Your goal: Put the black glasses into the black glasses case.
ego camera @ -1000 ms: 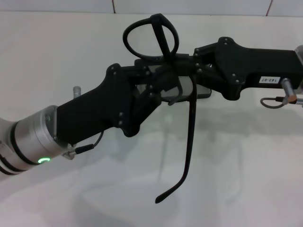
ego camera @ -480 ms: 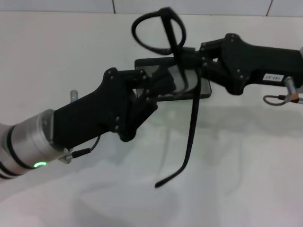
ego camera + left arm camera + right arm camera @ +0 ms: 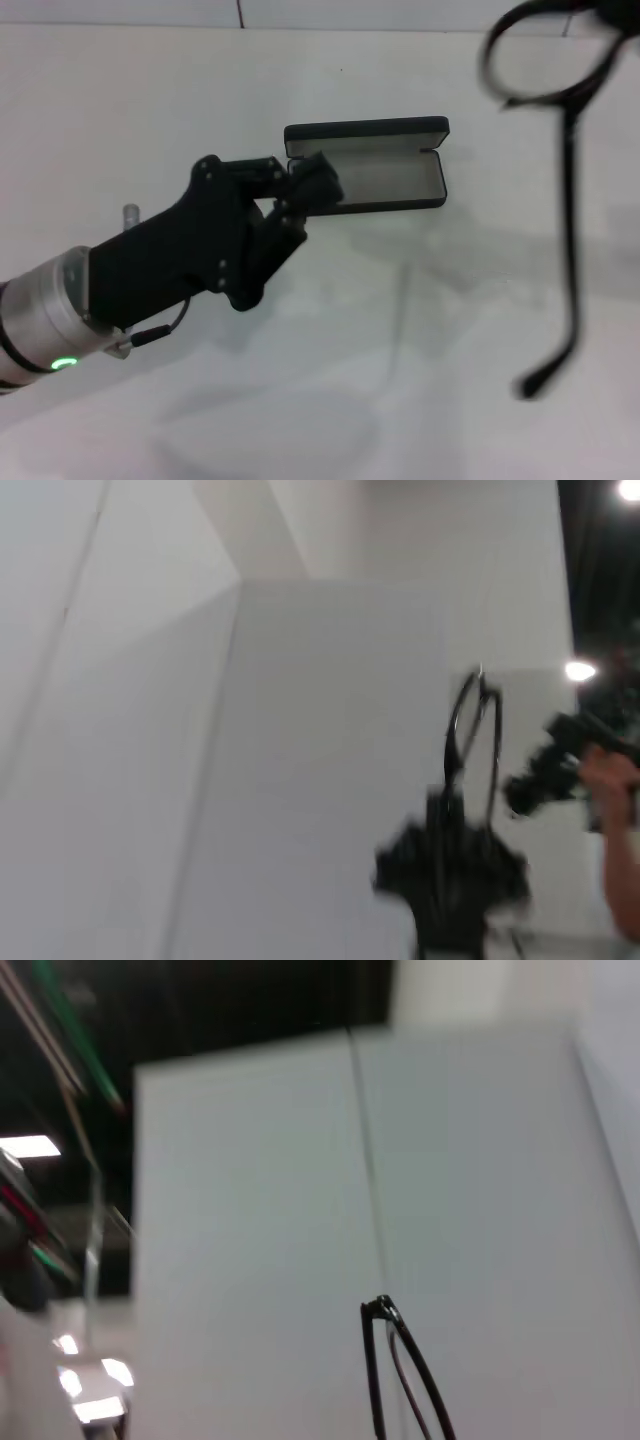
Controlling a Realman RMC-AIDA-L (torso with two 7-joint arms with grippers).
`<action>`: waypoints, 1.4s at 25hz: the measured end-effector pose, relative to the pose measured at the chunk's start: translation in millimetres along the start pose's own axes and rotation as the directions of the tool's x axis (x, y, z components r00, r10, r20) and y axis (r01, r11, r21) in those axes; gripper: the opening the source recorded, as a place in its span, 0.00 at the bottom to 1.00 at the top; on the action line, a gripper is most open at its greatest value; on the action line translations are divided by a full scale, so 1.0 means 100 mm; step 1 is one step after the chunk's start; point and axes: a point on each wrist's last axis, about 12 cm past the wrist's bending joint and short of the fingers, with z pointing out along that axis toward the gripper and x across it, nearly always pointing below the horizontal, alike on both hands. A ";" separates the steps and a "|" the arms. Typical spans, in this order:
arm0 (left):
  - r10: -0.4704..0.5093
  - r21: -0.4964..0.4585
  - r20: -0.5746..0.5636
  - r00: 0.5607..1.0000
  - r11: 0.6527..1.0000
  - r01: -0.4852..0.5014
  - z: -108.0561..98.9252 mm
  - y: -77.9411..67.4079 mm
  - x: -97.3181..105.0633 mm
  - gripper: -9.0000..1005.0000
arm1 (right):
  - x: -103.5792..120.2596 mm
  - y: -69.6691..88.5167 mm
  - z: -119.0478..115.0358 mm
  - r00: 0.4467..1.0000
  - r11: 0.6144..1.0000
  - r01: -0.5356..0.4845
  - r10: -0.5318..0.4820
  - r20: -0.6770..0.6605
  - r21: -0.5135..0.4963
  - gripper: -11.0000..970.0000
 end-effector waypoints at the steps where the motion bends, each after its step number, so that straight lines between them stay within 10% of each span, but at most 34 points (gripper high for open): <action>1: -0.002 0.018 -0.010 1.000 1.000 0.002 0.02 0.00 0.01 0.09 | -0.05 0.02 -0.02 0.999 1.000 0.023 -0.022 0.040 -0.013 0.05; 13: 0.005 0.307 -0.073 0.997 0.952 0.017 0.42 -0.06 0.07 0.07 | 0.24 -0.13 0.25 0.987 0.994 0.105 -0.108 0.122 0.034 0.05; 35: 0.042 0.153 0.066 0.997 0.987 -0.051 0.34 -0.04 0.00 0.07 | 0.80 -0.18 0.48 0.989 0.999 0.022 -0.016 -0.148 0.044 0.05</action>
